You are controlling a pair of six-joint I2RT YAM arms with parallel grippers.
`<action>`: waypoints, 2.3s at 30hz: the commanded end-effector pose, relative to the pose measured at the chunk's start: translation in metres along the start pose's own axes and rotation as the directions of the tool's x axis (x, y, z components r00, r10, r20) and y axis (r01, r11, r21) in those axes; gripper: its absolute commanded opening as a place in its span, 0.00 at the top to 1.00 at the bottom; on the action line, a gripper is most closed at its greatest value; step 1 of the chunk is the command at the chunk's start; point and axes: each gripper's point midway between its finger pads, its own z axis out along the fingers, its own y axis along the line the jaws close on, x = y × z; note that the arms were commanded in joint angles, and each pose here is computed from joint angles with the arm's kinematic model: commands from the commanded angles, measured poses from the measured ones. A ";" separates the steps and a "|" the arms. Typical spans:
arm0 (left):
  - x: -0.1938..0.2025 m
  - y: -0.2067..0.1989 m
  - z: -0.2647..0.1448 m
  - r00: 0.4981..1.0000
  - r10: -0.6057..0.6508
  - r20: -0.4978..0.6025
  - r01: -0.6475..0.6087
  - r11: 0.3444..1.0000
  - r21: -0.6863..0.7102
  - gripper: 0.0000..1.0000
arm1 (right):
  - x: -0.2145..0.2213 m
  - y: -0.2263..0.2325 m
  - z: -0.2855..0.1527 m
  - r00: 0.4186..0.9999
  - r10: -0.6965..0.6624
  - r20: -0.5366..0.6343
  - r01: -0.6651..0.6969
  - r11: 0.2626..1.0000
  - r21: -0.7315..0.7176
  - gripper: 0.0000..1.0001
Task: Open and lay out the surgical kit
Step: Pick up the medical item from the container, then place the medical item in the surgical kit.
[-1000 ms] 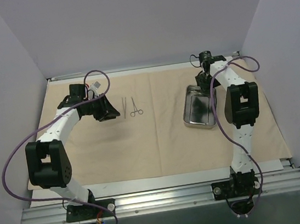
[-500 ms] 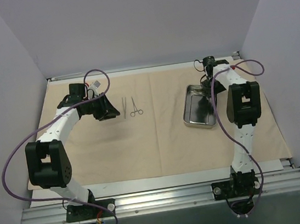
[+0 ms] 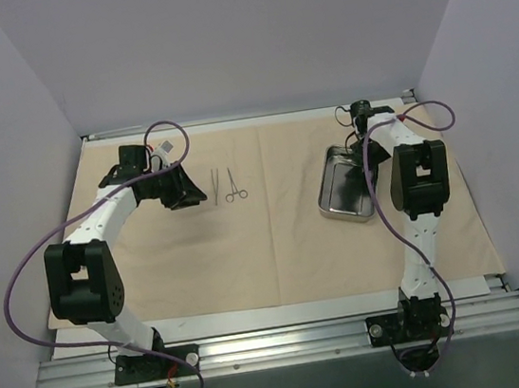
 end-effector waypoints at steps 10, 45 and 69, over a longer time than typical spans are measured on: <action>-0.006 -0.003 -0.003 0.999 0.017 0.031 -0.018 0.999 0.037 0.57 | 0.002 -0.036 0.024 0.991 -0.137 0.010 0.135 0.983 0.124 0.67; 0.014 -0.090 -0.024 0.996 0.080 0.031 -0.085 0.978 0.190 0.53 | 0.033 -0.015 -0.099 0.802 -0.588 -0.104 0.477 0.735 -0.482 1.00; 0.040 -0.188 0.015 0.998 0.059 -0.006 -0.056 0.961 0.269 0.52 | 0.165 0.008 -0.343 0.650 -0.672 0.356 0.500 0.025 -0.866 1.00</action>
